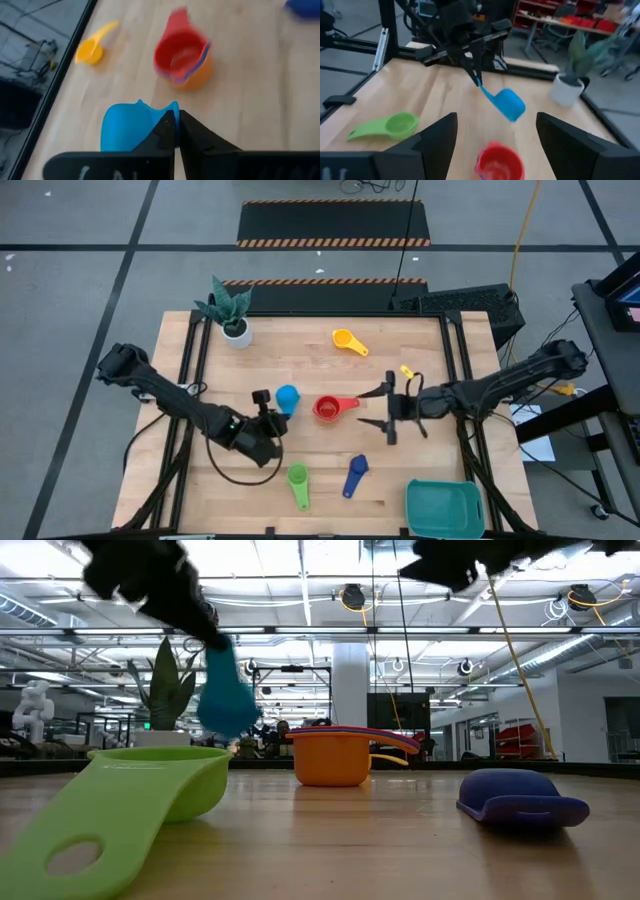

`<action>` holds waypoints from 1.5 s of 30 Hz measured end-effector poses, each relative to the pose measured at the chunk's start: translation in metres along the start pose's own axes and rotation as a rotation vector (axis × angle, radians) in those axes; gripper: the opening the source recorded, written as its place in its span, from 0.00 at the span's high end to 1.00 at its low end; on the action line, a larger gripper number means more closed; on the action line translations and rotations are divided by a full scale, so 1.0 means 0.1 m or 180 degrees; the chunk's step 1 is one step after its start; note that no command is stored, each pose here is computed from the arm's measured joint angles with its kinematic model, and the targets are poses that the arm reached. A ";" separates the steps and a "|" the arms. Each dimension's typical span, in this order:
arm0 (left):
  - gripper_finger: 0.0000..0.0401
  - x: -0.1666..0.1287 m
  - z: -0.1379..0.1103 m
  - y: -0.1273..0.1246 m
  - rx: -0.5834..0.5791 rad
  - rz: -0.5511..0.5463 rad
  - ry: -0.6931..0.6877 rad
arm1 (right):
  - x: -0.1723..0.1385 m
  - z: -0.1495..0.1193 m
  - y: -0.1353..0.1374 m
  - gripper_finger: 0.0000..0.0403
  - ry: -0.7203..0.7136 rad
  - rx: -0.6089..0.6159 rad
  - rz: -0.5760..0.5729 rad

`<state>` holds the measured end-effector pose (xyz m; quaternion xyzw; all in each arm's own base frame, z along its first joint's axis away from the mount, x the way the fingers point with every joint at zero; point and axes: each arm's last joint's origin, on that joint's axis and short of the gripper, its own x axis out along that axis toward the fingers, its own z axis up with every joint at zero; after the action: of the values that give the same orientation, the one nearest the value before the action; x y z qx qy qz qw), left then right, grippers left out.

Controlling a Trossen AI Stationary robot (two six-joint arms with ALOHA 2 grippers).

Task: Nest measuring cups in basket
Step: Stack the light blue measuring cup on top of the orange measuring cup

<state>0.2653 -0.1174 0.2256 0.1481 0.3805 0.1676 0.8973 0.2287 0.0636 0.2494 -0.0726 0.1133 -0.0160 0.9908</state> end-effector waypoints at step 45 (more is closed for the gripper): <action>0.93 -0.42 0.76 0.04 -0.0175 -0.0797 -0.0825 | 1.21 0.12 0.55 0.98 0.0002 -0.0708 -0.0161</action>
<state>0.2927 -0.1413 0.3048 0.0953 0.2724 0.0444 0.9564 0.3506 0.1142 0.2261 -0.1849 0.1129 -0.0284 0.9758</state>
